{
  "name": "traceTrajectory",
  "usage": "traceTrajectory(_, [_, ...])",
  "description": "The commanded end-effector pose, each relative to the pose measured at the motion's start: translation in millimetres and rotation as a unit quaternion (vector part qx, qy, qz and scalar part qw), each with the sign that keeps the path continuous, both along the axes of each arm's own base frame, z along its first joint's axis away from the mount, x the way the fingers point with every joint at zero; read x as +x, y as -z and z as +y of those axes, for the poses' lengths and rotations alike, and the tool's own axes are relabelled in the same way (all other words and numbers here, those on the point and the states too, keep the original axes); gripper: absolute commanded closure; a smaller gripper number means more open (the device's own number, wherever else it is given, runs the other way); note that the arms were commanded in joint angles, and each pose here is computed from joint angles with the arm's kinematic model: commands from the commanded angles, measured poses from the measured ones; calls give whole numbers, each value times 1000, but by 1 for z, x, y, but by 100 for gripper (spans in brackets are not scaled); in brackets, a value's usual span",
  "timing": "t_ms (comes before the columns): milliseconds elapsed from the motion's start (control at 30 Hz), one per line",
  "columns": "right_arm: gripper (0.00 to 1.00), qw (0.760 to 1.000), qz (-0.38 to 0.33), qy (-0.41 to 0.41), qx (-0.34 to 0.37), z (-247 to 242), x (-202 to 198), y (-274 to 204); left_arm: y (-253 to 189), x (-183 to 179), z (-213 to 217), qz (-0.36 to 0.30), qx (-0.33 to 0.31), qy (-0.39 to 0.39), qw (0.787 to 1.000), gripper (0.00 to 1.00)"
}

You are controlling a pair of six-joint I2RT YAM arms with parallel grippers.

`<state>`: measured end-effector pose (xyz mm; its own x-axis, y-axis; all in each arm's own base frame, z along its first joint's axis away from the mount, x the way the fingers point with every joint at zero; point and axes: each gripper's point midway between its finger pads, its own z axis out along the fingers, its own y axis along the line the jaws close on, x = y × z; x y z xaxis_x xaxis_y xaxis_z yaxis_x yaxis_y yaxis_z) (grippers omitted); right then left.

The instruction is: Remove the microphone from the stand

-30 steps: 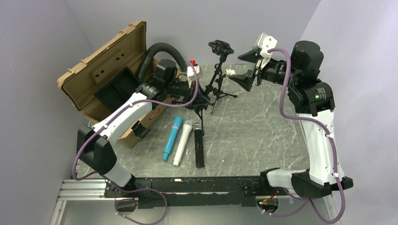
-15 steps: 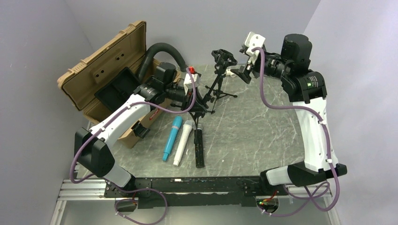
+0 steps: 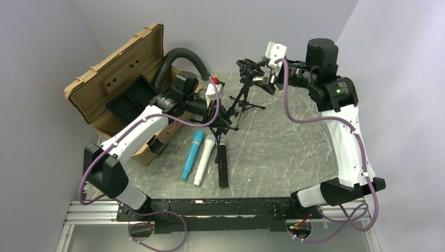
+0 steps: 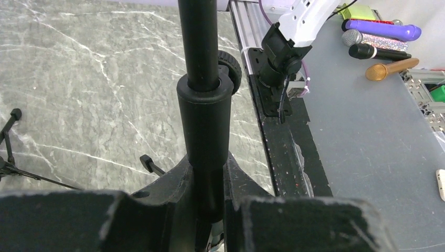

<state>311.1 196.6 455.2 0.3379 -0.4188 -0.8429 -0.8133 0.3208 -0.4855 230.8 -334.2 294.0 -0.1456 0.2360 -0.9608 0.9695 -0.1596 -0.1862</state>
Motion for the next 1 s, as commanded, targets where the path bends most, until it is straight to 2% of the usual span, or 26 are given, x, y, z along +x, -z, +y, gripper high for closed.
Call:
traceTrajectory(0, [42,999,11,-40,-7,12,-13,13,-41,1,-8,-47,-54,24,997,100])
traceTrajectory(233, [60,997,39,-58,-14,19,-21,35,-46,14,-14,-37,-56,-7,998,100])
traceTrajectory(500, [65,996,61,-61,-22,20,-31,55,-49,41,-17,-39,-53,-75,995,100])
traceTrajectory(600, [58,997,61,-46,-23,16,-30,55,-50,48,-19,-39,-52,-91,994,100])
traceTrajectory(700, [38,998,63,-16,-11,12,-25,49,-49,53,-20,-38,-52,-99,993,100])
traceTrajectory(767, [30,998,66,-2,0,11,-24,43,-48,56,-20,-39,-52,-105,992,100])
traceTrajectory(967, [27,996,75,-24,42,18,-38,16,-44,70,-21,-34,-45,-132,990,100])
